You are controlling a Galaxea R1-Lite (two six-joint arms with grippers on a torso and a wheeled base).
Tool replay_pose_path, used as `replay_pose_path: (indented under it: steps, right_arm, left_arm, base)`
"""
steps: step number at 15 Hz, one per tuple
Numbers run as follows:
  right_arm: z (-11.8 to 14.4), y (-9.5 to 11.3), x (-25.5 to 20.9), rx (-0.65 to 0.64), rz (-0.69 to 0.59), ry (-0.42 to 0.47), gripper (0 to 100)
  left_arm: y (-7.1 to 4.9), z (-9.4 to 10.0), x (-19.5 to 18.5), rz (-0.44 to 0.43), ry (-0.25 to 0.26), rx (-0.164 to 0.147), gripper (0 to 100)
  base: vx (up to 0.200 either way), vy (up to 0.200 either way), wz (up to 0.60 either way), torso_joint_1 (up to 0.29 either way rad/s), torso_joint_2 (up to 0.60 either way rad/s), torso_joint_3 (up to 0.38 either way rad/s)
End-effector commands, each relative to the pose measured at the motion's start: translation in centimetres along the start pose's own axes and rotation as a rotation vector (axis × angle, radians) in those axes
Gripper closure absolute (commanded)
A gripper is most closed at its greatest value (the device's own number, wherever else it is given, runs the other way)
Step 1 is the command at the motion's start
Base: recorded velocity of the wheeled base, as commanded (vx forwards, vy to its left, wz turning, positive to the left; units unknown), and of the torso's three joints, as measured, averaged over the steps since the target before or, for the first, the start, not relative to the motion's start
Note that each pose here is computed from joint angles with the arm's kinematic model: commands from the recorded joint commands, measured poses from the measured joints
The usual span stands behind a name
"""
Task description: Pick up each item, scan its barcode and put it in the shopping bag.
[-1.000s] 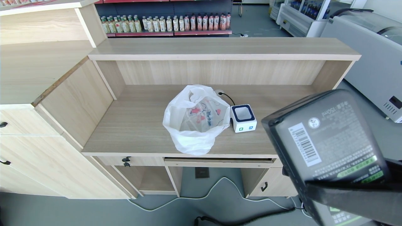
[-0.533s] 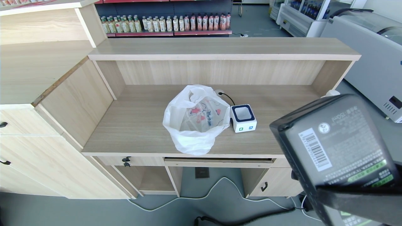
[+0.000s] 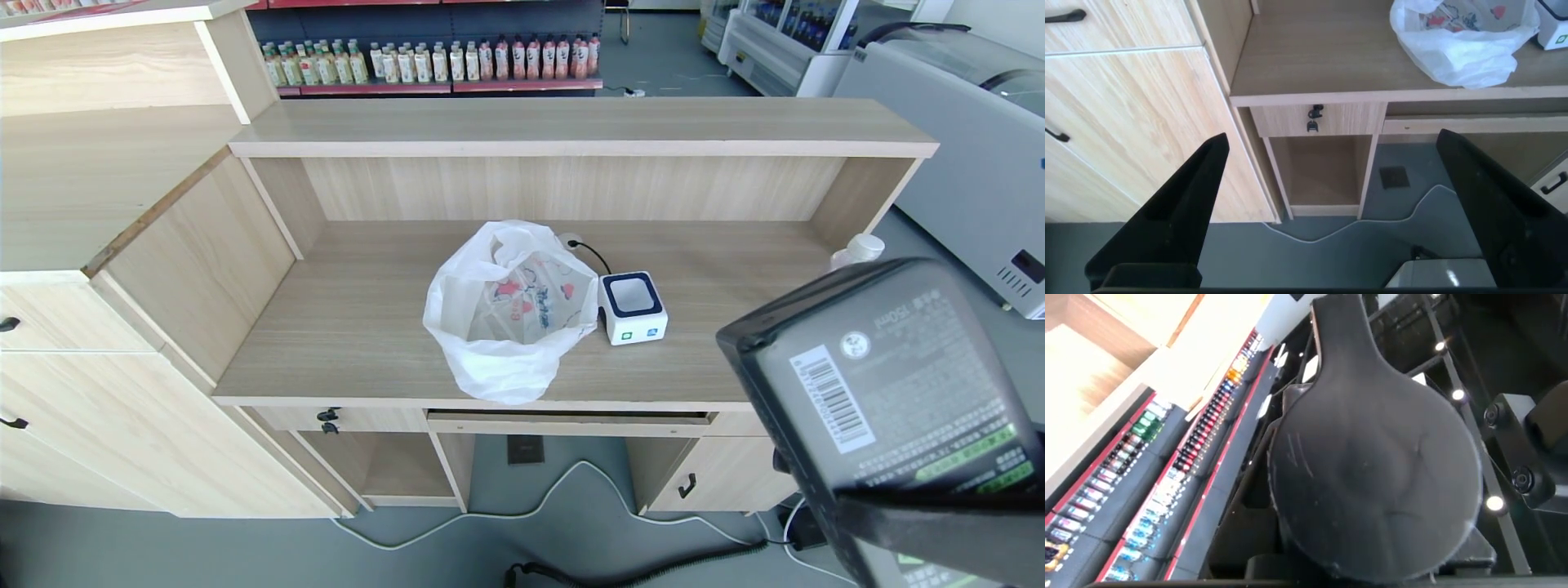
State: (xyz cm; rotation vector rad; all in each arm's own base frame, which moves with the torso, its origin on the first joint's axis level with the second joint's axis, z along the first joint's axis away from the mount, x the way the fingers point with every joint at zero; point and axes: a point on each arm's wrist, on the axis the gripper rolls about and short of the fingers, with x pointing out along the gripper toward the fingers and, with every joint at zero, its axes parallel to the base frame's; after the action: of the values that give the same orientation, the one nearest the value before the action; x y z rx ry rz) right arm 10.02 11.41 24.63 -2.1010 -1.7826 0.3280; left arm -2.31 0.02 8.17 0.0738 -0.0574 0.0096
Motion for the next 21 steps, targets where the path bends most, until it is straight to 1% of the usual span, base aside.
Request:
replay_pose_path:
  steps: [1, 2, 3, 4, 5, 6, 7, 8, 9, 10, 12, 13, 14, 15, 17, 18, 20, 21]
  right_arm:
    - [0.0, 0.0, -0.1, -0.002, 0.001, 0.003, 100]
    - [0.0, 0.0, -0.1, 0.015, 0.006, 0.002, 100]
    - [-0.8, 0.0, -0.3, 0.097, 0.021, 0.038, 100]
    - [-2.5, 0.2, -1.0, 0.268, 0.086, 0.147, 100]
    - [-3.1, 0.5, -1.7, 0.389, 0.144, 0.231, 100]
    - [-3.4, 1.4, -4.1, 0.802, 0.301, 0.555, 100]
    - [-3.3, 2.1, -5.4, 1.04, 0.329, 0.771, 100]
    - [-3.2, 2.9, -6.5, 1.192, 0.322, 0.91, 100]
    - [-3.2, 3.7, -8.5, 1.274, 0.323, 1.084, 100]
    - [-3.4, 3.6, -9.7, 1.292, 0.309, 1.165, 100]
    - [-3.2, 2.8, -10.8, 1.369, 0.229, 1.22, 100]
    - [-3.2, 2.4, -11.1, 1.386, 0.196, 1.252, 100]
    - [-3.2, 1.9, -11.5, 1.37, 0.184, 1.287, 100]
    - [-2.9, 1.7, -11.7, 1.368, 0.193, 1.301, 100]
    - [-2.5, 1.8, -11.7, 1.398, 0.192, 1.288, 100]
    - [-2.7, 1.9, -11.7, 1.456, 0.155, 1.285, 100]
    - [-3.2, 2.2, -11.7, 1.518, 0.103, 1.33, 100]
    - [-3.8, 2.6, -11.9, 1.519, 0.092, 1.379, 100]
  left_arm:
    - [0.0, 0.0, 0.0, 0.0, -0.001, 0.0, 0]
    - [0.0, 0.0, 0.0, 0.0, -0.001, 0.0, 0]
    - [0.0, 0.0, 0.0, 0.0, -0.001, 0.0, 0]
    - [0.0, 0.0, 0.0, 0.0, -0.001, 0.0, 0]
    - [0.0, 0.0, 0.0, 0.0, -0.001, 0.0, 0]
    - [0.0, 0.0, 0.0, 0.0, -0.001, 0.0, 0]
    - [0.0, 0.0, 0.0, 0.0, -0.001, 0.0, 0]
    - [0.0, 0.0, 0.0, 0.0, -0.001, 0.0, 0]
    - [0.0, 0.0, 0.0, 0.0, -0.001, 0.0, 0]
    - [0.0, 0.0, 0.0, 0.0, -0.001, 0.0, 0]
    - [0.0, 0.0, 0.0, 0.0, -0.001, 0.0, 0]
    - [0.0, 0.0, 0.0, 0.0, -0.001, 0.0, 0]
    - [0.0, 0.0, 0.0, 0.0, -0.001, 0.0, 0]
    - [0.0, 0.0, 0.0, 0.0, -0.001, 0.0, 0]
    - [0.0, 0.0, 0.0, 0.0, -0.001, 0.0, 0]
    - [0.0, 0.0, 0.0, 0.0, -0.001, 0.0, 0]
    - [0.0, 0.0, 0.0, 0.0, -0.001, 0.0, 0]
    - [0.0, 0.0, 0.0, 0.0, -0.001, 0.0, 0]
  base:
    - [0.0, 0.0, 0.0, 0.0, 0.0, 0.0]
    - [0.0, 0.0, 0.0, 0.0, 0.0, 0.0]
    - [0.0, 0.0, 0.0, 0.0, 0.0, 0.0]
    - [0.0, 0.0, 0.0, 0.0, 0.0, 0.0]
    - [0.0, 0.0, 0.0, 0.0, 0.0, 0.0]
    - [0.0, 0.0, 0.0, 0.0, 0.0, 0.0]
    - [0.0, 0.0, 0.0, 0.0, 0.0, 0.0]
    - [0.0, 0.0, 0.0, 0.0, 0.0, 0.0]
    - [0.0, 0.0, 0.0, 0.0, 0.0, 0.0]
    - [0.0, 0.0, 0.0, 0.0, 0.0, 0.0]
    - [0.0, 0.0, 0.0, 0.0, 0.0, 0.0]
    - [0.0, 0.0, 0.0, 0.0, 0.0, 0.0]
    - [0.0, 0.0, 0.0, 0.0, 0.0, 0.0]
    - [0.0, 0.0, 0.0, 0.0, 0.0, 0.0]
    - [0.0, 0.0, 0.0, 0.0, 0.0, 0.0]
    - [0.0, 0.0, 0.6, 0.002, 0.0, 0.012]
    - [0.0, 0.0, 0.6, 0.005, 0.01, 0.0]
    - [0.0, 0.0, 0.6, 0.007, 0.0, 0.002]
